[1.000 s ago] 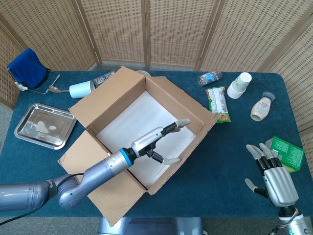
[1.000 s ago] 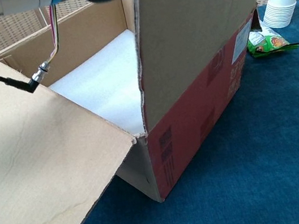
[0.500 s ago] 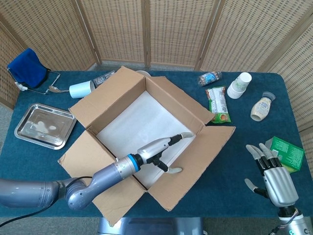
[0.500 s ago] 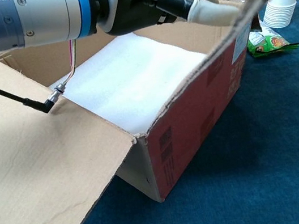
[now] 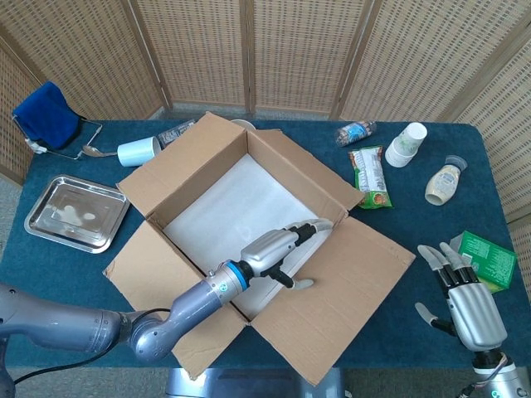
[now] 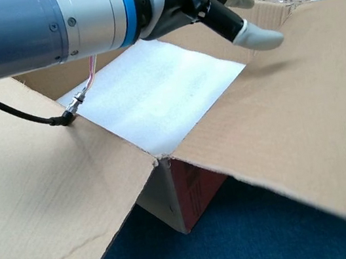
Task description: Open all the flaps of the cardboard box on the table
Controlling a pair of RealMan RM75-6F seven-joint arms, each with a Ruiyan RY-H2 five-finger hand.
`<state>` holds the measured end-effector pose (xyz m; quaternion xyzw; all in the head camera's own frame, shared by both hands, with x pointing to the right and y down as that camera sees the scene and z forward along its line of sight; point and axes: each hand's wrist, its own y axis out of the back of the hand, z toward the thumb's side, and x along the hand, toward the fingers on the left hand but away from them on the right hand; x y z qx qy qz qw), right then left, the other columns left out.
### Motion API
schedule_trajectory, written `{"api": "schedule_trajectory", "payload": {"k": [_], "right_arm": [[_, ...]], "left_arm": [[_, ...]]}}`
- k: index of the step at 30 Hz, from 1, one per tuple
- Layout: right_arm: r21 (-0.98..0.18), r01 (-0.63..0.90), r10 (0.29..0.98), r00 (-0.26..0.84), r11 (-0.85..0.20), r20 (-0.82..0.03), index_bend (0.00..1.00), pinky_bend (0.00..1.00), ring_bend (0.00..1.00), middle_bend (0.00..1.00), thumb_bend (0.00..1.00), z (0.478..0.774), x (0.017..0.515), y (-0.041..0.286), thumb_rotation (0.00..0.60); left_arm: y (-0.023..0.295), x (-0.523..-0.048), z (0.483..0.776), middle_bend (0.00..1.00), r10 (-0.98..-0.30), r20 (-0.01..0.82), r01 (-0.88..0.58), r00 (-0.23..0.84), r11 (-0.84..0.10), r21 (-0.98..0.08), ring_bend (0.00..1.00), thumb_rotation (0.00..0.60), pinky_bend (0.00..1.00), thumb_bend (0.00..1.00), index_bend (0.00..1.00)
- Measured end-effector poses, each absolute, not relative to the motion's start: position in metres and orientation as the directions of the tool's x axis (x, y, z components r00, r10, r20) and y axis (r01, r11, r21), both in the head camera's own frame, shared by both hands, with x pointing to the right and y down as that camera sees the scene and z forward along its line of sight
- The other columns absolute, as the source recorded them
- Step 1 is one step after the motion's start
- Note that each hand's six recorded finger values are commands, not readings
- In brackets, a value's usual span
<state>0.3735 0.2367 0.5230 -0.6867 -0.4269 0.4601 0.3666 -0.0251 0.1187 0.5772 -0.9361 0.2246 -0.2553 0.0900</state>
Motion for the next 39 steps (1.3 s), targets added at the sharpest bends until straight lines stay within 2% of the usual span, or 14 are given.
{"api": "schedule_trajectory", "payload": {"k": [6, 12, 21, 27, 31, 39], "right_arm": [[-0.896, 0.253, 0.925, 0.207, -0.364, -0.317, 0.06, 0.16, 0.02, 0.14, 0.21, 0.522, 0.375, 0.236, 0.600], [-0.896, 0.252, 0.925, 0.209, -0.365, -0.318, 0.06, 0.15, 0.02, 0.13, 0.21, 0.523, 0.375, 0.236, 0.600], [-0.898, 0.246, 0.925, 0.206, -0.364, -0.319, 0.06, 0.16, 0.02, 0.14, 0.21, 0.523, 0.374, 0.236, 0.600], [-0.901, 0.246, 0.929, 0.190, -0.358, -0.317, 0.06, 0.16, 0.02, 0.14, 0.21, 0.523, 0.378, 0.234, 0.600], [-0.901, 0.245, 0.930, 0.180, -0.358, -0.320, 0.06, 0.15, 0.02, 0.14, 0.21, 0.525, 0.381, 0.232, 0.600], [-0.915, 0.222, 0.938, 0.156, -0.338, -0.309, 0.07, 0.16, 0.01, 0.12, 0.20, 0.527, 0.386, 0.228, 0.600]], "left_arm": [[0.123, -0.023, 0.576, 0.00, -0.466, 0.431, -0.358, 0.773, -0.881, -0.311, 0.00, 0.600, 0.07, 0.09, 0.00], [0.109, -0.035, 0.562, 0.00, -0.515, 0.399, -0.387, 0.759, -0.849, -0.359, 0.00, 0.600, 0.07, 0.09, 0.00], [0.084, -0.076, 0.548, 0.00, -0.594, 0.388, -0.360, 0.705, -0.771, -0.525, 0.00, 0.600, 0.07, 0.09, 0.00], [0.068, -0.120, 0.537, 0.00, -0.655, 0.389, -0.284, 0.647, -0.681, -0.675, 0.00, 0.600, 0.05, 0.09, 0.00], [0.057, -0.168, 0.529, 0.00, -0.713, 0.391, -0.212, 0.582, -0.598, -0.773, 0.00, 0.600, 0.04, 0.09, 0.00], [0.058, -0.260, 0.514, 0.00, -0.790, 0.390, -0.124, 0.473, -0.498, -0.858, 0.00, 0.600, 0.03, 0.09, 0.00]]}}
